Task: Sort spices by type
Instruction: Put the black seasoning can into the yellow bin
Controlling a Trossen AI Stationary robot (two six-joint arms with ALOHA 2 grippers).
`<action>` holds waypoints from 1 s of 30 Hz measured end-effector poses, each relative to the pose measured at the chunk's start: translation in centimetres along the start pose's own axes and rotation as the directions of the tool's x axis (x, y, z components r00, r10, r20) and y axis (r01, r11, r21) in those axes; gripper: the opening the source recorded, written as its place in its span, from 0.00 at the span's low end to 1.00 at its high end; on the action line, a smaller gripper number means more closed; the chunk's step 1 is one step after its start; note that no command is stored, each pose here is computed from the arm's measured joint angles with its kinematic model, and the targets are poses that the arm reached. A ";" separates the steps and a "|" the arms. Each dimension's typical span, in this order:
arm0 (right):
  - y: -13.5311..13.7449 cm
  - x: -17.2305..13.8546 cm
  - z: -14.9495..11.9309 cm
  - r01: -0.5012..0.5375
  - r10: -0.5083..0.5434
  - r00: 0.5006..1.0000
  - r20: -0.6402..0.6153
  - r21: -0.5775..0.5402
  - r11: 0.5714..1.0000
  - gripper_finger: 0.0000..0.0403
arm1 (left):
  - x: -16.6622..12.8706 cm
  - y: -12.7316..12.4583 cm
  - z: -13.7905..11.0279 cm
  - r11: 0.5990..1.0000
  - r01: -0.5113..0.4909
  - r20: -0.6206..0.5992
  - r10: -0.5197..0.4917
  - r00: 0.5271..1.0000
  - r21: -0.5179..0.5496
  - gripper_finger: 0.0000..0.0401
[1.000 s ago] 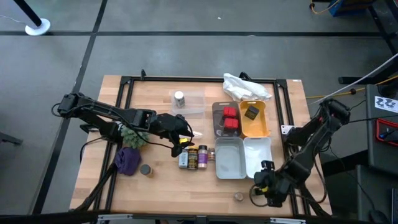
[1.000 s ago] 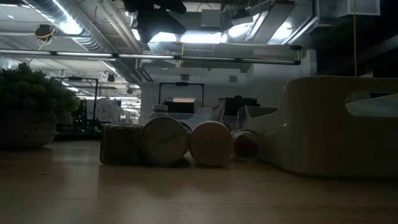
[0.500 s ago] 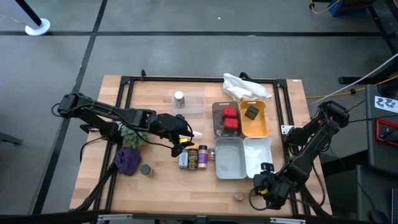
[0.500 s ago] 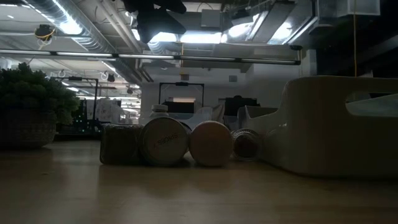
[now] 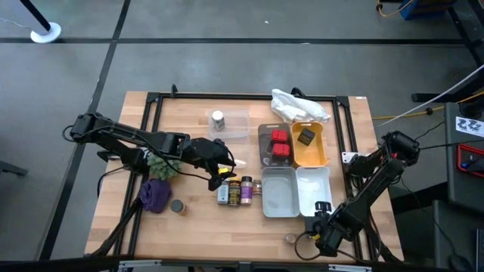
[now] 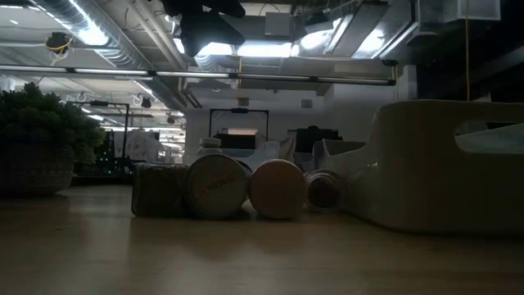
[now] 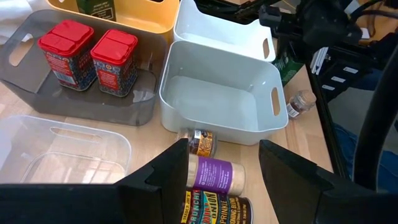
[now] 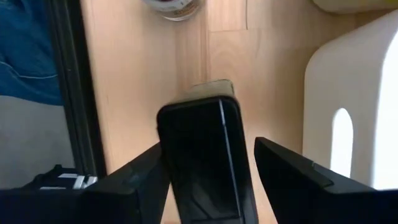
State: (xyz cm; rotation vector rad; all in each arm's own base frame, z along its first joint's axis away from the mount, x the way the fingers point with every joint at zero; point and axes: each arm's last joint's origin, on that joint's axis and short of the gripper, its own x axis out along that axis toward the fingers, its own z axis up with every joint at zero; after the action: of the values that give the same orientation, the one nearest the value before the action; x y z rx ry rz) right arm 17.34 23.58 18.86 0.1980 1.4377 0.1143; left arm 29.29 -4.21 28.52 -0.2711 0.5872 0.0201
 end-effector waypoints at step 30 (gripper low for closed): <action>-1.4 -9.2 4.3 0.133 -0.137 0.990 -0.042 -0.076 0.988 0.31 | 0.0 0.0 0.0 1.000 0.000 0.001 0.000 1.000 0.003 0.45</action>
State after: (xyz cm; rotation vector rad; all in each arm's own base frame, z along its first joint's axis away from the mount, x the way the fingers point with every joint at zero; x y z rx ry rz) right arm 20.35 20.08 28.06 0.0373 1.4869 0.0609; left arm 29.30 -4.20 28.52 -0.2683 0.5864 0.0194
